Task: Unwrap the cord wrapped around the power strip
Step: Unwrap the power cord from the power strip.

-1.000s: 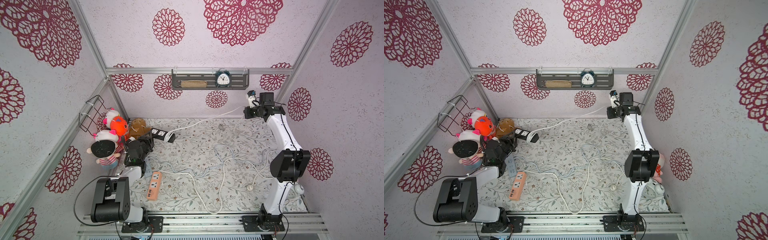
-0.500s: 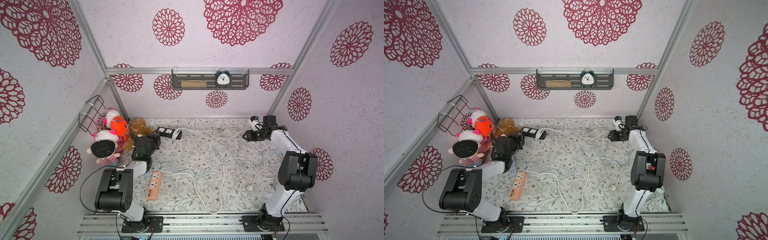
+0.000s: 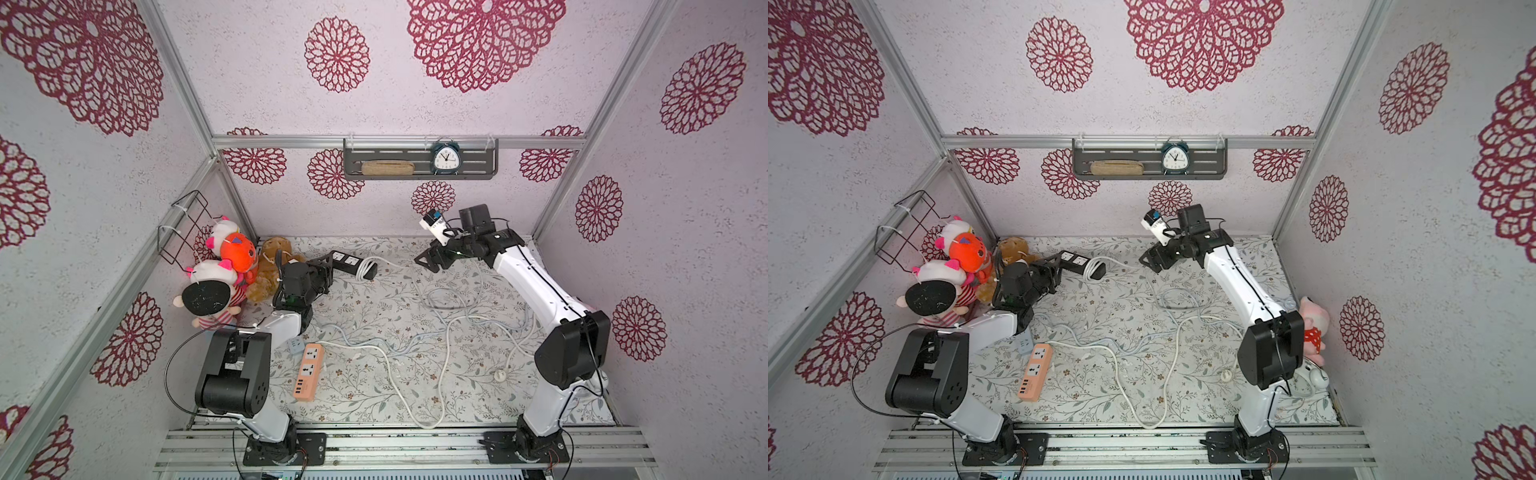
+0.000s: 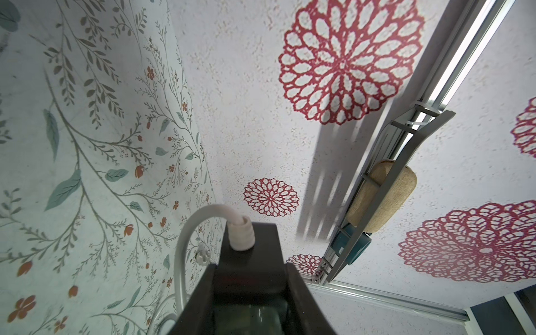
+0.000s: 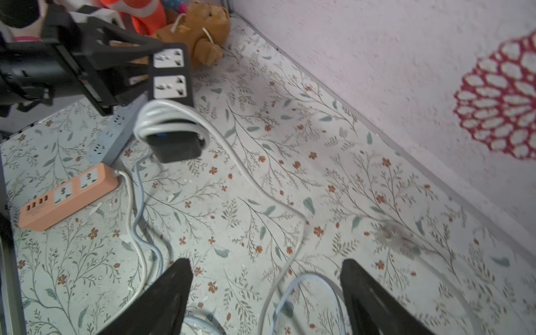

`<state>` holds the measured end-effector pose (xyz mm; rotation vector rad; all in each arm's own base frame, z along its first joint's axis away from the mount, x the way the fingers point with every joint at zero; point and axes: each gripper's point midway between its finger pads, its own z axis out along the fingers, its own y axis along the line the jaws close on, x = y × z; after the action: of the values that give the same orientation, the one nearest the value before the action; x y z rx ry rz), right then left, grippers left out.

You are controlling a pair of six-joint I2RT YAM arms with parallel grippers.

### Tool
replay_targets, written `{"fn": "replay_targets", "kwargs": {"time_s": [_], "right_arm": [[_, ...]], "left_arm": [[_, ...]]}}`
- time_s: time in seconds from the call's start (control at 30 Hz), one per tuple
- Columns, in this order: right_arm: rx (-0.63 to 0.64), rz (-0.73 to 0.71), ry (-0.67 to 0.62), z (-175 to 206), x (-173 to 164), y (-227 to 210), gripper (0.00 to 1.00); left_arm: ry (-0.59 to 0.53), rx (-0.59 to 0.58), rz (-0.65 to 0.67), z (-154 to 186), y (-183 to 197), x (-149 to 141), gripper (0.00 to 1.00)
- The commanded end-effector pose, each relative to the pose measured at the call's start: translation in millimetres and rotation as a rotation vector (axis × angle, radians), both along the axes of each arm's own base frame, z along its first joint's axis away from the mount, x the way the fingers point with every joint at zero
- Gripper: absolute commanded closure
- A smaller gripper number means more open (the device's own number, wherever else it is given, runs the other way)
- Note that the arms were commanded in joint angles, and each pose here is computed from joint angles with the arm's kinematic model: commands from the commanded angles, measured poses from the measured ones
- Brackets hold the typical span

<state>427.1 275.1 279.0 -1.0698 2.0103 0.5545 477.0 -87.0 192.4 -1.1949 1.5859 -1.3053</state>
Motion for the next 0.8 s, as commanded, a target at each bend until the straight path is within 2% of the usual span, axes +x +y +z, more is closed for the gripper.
{"fn": "replay_targets", "kwargs": {"time_s": [0.0,0.1,0.2,0.37,0.5,0.53,0.6,0.77], "right_arm": [[-0.063,0.081,-0.001,-25,2,20,0.16],[-0.080,0.092,-0.032,-40,14,32,0.16],[-0.065,0.126,-0.004,-53,16,47,0.16],[-0.062,0.102,-0.011,-71,34,59,0.17],[-0.025,0.109,-0.003,-74,44,70,0.23],[-0.014,0.120,0.013,-74,43,74,0.28],[0.012,0.135,0.031,-70,40,78,0.45],[0.024,0.106,-0.014,-51,31,68,1.00]], "left_arm": [[-0.062,-0.004,-0.043,27,-10,3,1.00],[-0.064,-0.005,-0.053,29,-12,2,1.00],[-0.064,0.001,-0.063,31,-13,1,1.00],[-0.066,-0.003,-0.088,32,-19,-1,1.00],[-0.066,-0.005,-0.098,32,-22,-3,1.00],[-0.062,-0.005,-0.096,31,-22,-3,1.00],[-0.063,0.000,-0.086,31,-20,-4,1.00],[-0.056,0.010,-0.058,24,-16,5,1.00]]}}
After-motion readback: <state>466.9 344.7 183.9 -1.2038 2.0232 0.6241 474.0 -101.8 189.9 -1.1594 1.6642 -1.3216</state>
